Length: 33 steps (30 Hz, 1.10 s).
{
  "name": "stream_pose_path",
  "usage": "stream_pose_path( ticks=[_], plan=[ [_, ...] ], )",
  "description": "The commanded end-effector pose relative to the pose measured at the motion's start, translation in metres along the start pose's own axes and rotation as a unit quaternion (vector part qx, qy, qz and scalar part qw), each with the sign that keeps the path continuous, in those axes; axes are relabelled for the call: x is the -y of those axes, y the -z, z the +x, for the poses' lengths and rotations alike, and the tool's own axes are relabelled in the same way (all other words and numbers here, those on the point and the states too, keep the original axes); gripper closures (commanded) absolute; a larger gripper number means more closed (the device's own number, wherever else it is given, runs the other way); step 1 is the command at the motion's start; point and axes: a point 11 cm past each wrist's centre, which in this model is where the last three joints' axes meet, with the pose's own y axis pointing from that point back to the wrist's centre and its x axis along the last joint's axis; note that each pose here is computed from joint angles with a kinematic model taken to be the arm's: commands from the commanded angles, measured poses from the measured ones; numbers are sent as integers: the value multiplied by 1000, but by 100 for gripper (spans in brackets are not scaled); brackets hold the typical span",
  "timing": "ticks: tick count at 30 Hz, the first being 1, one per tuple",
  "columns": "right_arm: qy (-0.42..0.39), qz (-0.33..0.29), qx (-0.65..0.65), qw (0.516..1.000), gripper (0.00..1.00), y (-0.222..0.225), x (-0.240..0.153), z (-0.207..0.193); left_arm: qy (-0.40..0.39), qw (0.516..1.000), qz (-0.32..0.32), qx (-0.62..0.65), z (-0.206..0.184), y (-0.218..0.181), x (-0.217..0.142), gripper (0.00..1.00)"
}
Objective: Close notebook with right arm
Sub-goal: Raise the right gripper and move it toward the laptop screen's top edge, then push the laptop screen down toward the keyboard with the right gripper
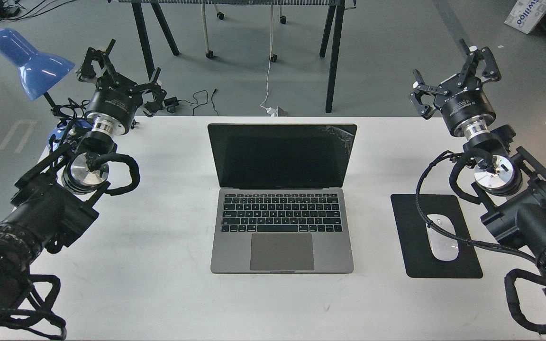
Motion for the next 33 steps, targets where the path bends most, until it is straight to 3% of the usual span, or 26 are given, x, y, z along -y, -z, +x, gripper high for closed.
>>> stream_pose_path(
  ticks=[1, 8, 18, 27, 33],
  plan=[
    [3, -2, 3, 1000, 0, -4, 1, -2, 0, 1000, -1, 1, 1, -1, 0, 0],
    [2, -10, 8, 1000, 0, -17, 4, -7, 0, 1000, -1, 1, 1, -1, 0, 0],
    [38, -65, -24, 997, 0, -52, 28, -45, 0, 1000, -1, 1, 1, -1, 0, 0],
    [57, -105, -29, 992, 0, -79, 17, -50, 0, 1000, -1, 1, 1, -1, 0, 0],
    [96, -147, -32, 984, 0, -94, -13, -52, -1, 1000, -1, 2, 1, -2, 0, 0]
  ],
)
